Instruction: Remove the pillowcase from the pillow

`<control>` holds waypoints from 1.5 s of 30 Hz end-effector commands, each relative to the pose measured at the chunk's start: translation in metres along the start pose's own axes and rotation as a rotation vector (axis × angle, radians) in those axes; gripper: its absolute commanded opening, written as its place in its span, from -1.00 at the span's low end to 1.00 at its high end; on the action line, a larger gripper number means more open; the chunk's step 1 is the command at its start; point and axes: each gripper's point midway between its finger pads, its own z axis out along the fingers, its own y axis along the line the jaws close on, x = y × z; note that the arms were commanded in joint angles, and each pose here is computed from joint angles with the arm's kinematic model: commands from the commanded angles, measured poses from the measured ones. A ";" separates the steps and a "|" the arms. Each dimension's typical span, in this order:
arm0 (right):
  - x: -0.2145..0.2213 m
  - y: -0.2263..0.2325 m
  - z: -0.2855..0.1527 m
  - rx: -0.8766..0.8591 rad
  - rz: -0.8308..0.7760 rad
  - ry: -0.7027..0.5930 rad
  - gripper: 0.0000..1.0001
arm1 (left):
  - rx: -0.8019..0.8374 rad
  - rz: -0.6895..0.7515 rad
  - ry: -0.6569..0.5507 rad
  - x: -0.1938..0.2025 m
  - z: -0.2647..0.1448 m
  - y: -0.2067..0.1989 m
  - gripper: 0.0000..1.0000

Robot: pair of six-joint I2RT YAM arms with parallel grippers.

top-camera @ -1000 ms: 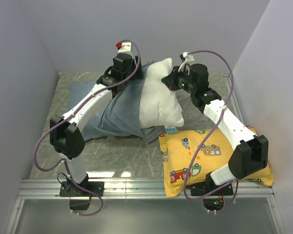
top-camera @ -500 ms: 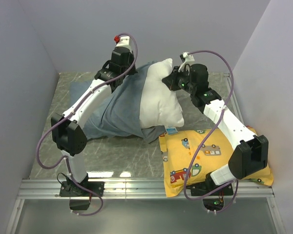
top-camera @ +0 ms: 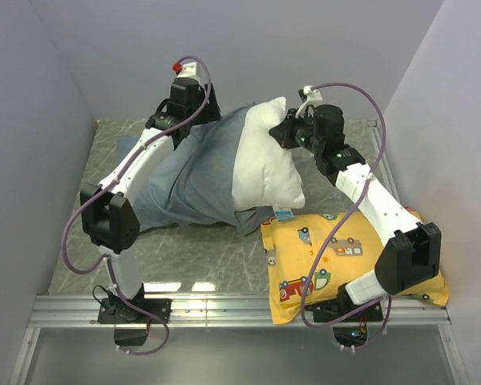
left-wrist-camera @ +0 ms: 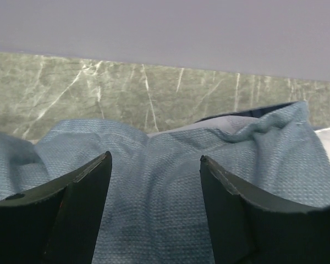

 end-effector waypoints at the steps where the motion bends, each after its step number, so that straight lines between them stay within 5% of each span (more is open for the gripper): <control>1: -0.070 0.024 -0.022 -0.057 -0.063 -0.208 -1.00 | 0.102 -0.024 -0.104 -0.041 -0.030 -0.025 0.42; 13: -0.070 0.024 -0.023 -0.059 -0.062 -0.206 -1.00 | 0.201 -0.018 -0.141 -0.054 -0.045 -0.043 0.47; 28: -0.070 0.025 -0.025 -0.059 -0.063 -0.204 -1.00 | 0.255 0.073 -0.022 -0.022 -0.035 -0.060 0.45; 45: -0.069 0.022 -0.023 -0.049 -0.066 -0.200 -1.00 | 0.215 0.119 0.056 0.003 -0.014 -0.052 0.14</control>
